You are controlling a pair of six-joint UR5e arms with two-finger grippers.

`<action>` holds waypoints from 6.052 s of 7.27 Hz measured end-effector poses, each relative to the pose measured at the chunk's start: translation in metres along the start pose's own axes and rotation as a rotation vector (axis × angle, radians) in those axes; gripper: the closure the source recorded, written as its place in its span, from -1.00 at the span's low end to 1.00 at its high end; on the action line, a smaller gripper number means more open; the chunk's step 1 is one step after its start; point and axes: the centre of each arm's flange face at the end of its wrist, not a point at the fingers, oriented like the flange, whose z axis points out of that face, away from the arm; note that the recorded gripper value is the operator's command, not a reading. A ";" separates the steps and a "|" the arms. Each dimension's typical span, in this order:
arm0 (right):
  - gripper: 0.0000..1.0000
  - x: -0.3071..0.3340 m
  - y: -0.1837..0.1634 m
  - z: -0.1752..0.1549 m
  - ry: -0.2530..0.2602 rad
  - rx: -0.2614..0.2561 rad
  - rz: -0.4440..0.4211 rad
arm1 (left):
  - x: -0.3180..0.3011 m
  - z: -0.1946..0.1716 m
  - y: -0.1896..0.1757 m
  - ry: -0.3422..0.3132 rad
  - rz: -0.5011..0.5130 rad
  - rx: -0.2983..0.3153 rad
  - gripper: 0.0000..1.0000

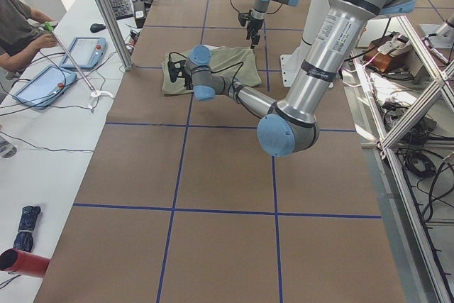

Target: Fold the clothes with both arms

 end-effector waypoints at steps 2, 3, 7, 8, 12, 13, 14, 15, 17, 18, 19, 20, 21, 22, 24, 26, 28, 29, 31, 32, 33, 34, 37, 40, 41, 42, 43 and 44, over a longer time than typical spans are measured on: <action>-0.96 -0.005 -0.003 0.004 0.001 0.003 0.380 | -0.001 0.000 0.000 -0.001 0.001 0.000 -0.16; -0.96 -0.006 -0.003 0.009 0.010 0.001 0.517 | -0.001 0.001 0.000 -0.002 0.001 0.000 -0.16; -0.73 -0.010 -0.002 0.041 -0.014 0.000 0.696 | 0.000 0.001 0.001 -0.001 0.002 -0.001 -0.16; 0.37 -0.013 -0.003 0.044 -0.022 -0.002 0.705 | 0.000 0.000 0.001 0.000 0.002 -0.001 -0.16; 1.00 -0.017 0.000 0.044 -0.030 -0.038 0.701 | 0.000 0.000 0.000 0.001 0.002 0.000 -0.16; 1.00 -0.017 0.000 0.043 -0.030 -0.048 0.700 | 0.000 0.000 0.000 0.001 0.002 0.000 -0.16; 1.00 -0.017 -0.002 0.042 -0.030 -0.053 0.702 | 0.001 -0.001 0.000 0.002 0.002 0.000 -0.16; 1.00 -0.018 -0.008 0.037 -0.038 -0.059 0.707 | 0.001 -0.001 0.000 0.003 0.002 0.000 -0.16; 1.00 -0.019 -0.020 0.015 -0.073 -0.066 0.719 | -0.006 -0.010 0.007 0.007 -0.033 -0.006 -0.16; 1.00 -0.018 -0.021 0.007 -0.077 -0.066 0.727 | -0.005 -0.018 0.027 0.023 -0.083 -0.028 -0.16; 1.00 -0.019 -0.018 0.000 -0.076 -0.071 0.740 | -0.003 -0.023 0.059 0.039 -0.137 -0.068 -0.19; 1.00 -0.023 -0.010 -0.006 -0.077 -0.081 0.764 | -0.001 -0.025 0.095 0.048 -0.197 -0.111 -0.22; 1.00 -0.028 -0.001 -0.009 -0.079 -0.093 0.785 | 0.000 -0.028 0.129 0.050 -0.250 -0.149 -0.27; 1.00 -0.032 0.007 -0.012 -0.083 -0.100 0.796 | 0.004 -0.033 0.162 0.037 -0.295 -0.181 -0.31; 1.00 -0.035 0.019 -0.011 -0.081 -0.089 0.802 | 0.009 -0.026 0.239 -0.062 -0.347 -0.196 -0.30; 1.00 -0.035 0.021 -0.010 -0.080 -0.083 0.802 | -0.001 -0.011 0.303 -0.140 -0.372 -0.197 -0.30; 1.00 -0.035 0.022 -0.010 -0.081 -0.083 0.801 | -0.012 -0.002 0.336 -0.207 -0.376 -0.203 -0.31; 1.00 -0.035 0.022 -0.010 -0.081 -0.083 0.801 | -0.015 0.000 0.343 -0.224 -0.374 -0.205 -0.31; 1.00 -0.035 0.022 -0.011 -0.082 -0.083 0.801 | -0.018 0.002 0.351 -0.239 -0.371 -0.213 -0.30; 1.00 -0.036 0.022 -0.011 -0.082 -0.084 0.801 | -0.020 0.003 0.355 -0.245 -0.369 -0.216 -0.28; 1.00 -0.036 0.022 -0.012 -0.084 -0.085 0.800 | -0.021 0.003 0.357 -0.248 -0.368 -0.219 -0.16; 1.00 -0.037 0.022 -0.013 -0.087 -0.085 0.800 | -0.021 0.003 0.357 -0.250 -0.368 -0.220 0.08; 1.00 -0.037 0.021 -0.018 -0.097 -0.085 0.801 | -0.021 0.002 0.358 -0.251 -0.397 -0.219 1.00; 1.00 -0.037 0.023 -0.022 -0.102 -0.089 0.799 | -0.011 -0.017 0.357 -0.220 -0.408 -0.232 1.00; 1.00 -0.038 0.029 -0.032 -0.104 -0.099 0.800 | -0.009 -0.043 0.358 -0.198 -0.412 -0.253 1.00; 1.00 -0.040 0.041 -0.051 -0.092 -0.118 0.809 | -0.006 -0.074 0.362 -0.175 -0.428 -0.281 1.00; 1.00 -0.041 0.053 -0.073 -0.075 -0.135 0.825 | 0.001 -0.100 0.365 -0.150 -0.451 -0.309 1.00; 1.00 -0.040 0.057 -0.093 -0.063 -0.135 0.845 | 0.014 -0.123 0.366 -0.119 -0.468 -0.336 1.00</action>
